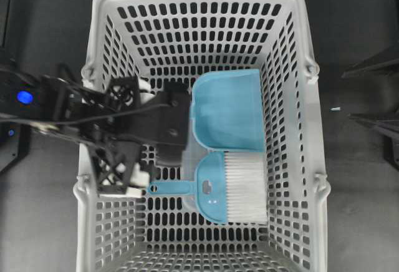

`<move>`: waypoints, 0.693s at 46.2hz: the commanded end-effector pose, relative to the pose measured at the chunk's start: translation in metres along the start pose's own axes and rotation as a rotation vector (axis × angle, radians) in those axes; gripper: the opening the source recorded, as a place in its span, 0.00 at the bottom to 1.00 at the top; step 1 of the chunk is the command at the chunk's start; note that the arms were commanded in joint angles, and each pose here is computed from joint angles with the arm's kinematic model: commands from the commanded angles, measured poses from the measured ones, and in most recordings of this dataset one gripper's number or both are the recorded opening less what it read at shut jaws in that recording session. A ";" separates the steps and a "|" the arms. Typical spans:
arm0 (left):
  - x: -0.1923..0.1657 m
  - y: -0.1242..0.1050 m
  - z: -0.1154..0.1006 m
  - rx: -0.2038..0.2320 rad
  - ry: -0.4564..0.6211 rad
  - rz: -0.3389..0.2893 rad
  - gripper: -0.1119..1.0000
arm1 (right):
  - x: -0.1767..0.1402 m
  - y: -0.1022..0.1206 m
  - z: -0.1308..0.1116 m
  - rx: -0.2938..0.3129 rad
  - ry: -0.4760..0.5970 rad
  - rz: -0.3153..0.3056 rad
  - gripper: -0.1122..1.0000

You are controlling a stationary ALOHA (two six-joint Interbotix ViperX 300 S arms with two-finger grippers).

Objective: Pick up the hand brush from the shopping basket with the left arm.
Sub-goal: 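Move the left gripper over the blue hand brush handle in the basket, then lower the open left gripper around the brush handle and close it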

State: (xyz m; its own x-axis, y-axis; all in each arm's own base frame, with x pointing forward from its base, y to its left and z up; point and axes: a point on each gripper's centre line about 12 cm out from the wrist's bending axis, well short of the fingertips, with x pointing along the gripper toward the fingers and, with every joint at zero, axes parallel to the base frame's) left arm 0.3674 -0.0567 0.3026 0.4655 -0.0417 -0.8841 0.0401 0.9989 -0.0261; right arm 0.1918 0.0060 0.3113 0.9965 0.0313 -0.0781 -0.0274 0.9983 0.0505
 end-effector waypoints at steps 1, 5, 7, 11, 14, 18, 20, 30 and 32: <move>-0.001 -0.006 0.007 -0.008 -0.012 -0.006 0.86 | 0.002 0.002 0.006 0.002 -0.018 0.010 0.77; 0.008 -0.009 0.005 -0.016 0.006 -0.007 0.89 | 0.002 0.003 0.004 0.002 -0.011 0.017 0.77; 0.012 -0.011 0.004 -0.021 0.017 -0.008 0.86 | 0.002 0.004 0.003 0.001 -0.008 0.022 0.77; 0.022 -0.014 0.003 -0.046 0.040 -0.006 0.88 | 0.002 0.005 0.002 0.001 -0.005 0.023 0.77; 0.029 -0.016 0.001 -0.061 0.059 -0.005 0.90 | 0.002 0.004 0.001 0.001 -0.002 0.023 0.77; 0.044 -0.020 -0.004 -0.064 0.097 -0.001 0.92 | 0.001 0.004 0.001 0.003 -0.006 0.023 0.77; 0.050 -0.021 -0.006 -0.063 0.112 0.001 0.92 | 0.001 0.004 0.000 0.001 -0.003 0.023 0.77; 0.069 -0.029 -0.007 -0.058 0.139 0.000 0.92 | 0.001 0.004 -0.001 0.003 0.001 0.023 0.77; 0.071 -0.029 -0.008 -0.061 0.143 0.001 0.92 | 0.001 0.004 -0.001 0.003 0.000 0.023 0.77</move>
State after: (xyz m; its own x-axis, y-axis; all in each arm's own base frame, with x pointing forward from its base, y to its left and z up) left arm 0.3899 -0.0854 0.2319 0.3133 -0.0379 -0.9489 -0.0216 0.9987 -0.0470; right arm 0.1914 0.0098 0.3070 0.9949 0.0511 -0.0873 -0.0467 0.9976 0.0520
